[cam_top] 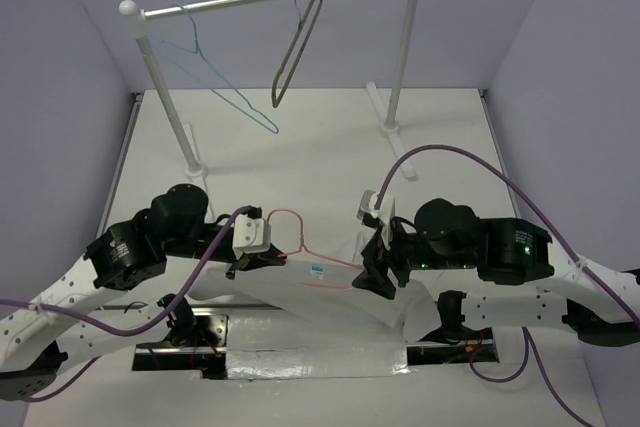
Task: Place the t-shirt on the hanger
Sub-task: Place the hanger at the clothesline.
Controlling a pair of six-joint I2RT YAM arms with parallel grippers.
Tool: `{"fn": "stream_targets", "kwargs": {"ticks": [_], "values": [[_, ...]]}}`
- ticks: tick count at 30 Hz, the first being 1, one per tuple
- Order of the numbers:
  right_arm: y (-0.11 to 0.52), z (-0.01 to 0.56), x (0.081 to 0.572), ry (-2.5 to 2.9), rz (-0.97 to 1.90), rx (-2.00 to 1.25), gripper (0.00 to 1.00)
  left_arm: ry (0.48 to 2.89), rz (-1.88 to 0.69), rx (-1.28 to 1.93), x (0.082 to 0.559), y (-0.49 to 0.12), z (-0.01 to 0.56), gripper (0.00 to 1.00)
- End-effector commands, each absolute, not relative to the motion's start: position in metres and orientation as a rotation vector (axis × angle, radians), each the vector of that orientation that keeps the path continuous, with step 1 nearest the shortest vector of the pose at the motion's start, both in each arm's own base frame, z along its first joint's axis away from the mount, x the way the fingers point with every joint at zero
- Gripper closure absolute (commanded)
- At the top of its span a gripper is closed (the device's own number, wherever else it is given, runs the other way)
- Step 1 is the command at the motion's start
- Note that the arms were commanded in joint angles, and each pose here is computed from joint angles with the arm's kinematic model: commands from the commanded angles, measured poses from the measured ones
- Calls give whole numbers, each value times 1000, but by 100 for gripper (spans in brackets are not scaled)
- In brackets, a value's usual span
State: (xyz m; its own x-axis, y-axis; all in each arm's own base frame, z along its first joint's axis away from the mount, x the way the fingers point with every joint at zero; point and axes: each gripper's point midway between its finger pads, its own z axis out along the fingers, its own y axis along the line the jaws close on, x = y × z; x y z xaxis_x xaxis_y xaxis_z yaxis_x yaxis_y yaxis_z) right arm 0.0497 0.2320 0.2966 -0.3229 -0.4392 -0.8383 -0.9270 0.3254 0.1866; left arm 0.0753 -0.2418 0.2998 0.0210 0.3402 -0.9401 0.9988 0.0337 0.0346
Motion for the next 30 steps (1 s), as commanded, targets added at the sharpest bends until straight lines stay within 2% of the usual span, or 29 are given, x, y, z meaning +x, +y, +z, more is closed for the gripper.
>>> {"fn": "stream_targets", "kwargs": {"ticks": [1,4,6,7,12,13,14,15,16,17,23,30], "values": [[230,296,45,1892,924,-1227,32,1320,-976,1382,78,-247,340,100],[232,294,43,1893,938,-1231,48,1316,-979,1379,78,-247,342,100],[233,297,42,1879,954,-1232,76,1320,-978,1378,79,-248,341,100],[233,298,42,1873,955,-1229,98,1321,-977,1375,79,-248,341,100],[232,315,55,1859,932,-1119,100,1345,-928,1270,93,-246,356,100],[229,318,64,1864,888,-1067,100,1359,-908,1229,99,-245,362,93],[227,319,67,1878,872,-1038,100,1360,-880,1164,107,-242,379,63],[225,325,70,1882,859,-1010,100,1438,-812,1017,128,-233,387,46],[222,324,79,1902,808,-970,100,1461,-772,948,137,-227,395,13],[215,320,82,1938,761,-953,100,1477,-762,858,143,-220,412,1],[179,312,112,2051,499,-745,100,1644,-613,521,176,-184,426,1],[159,339,147,2080,325,-544,100,1741,-589,316,195,-181,377,0]]}}
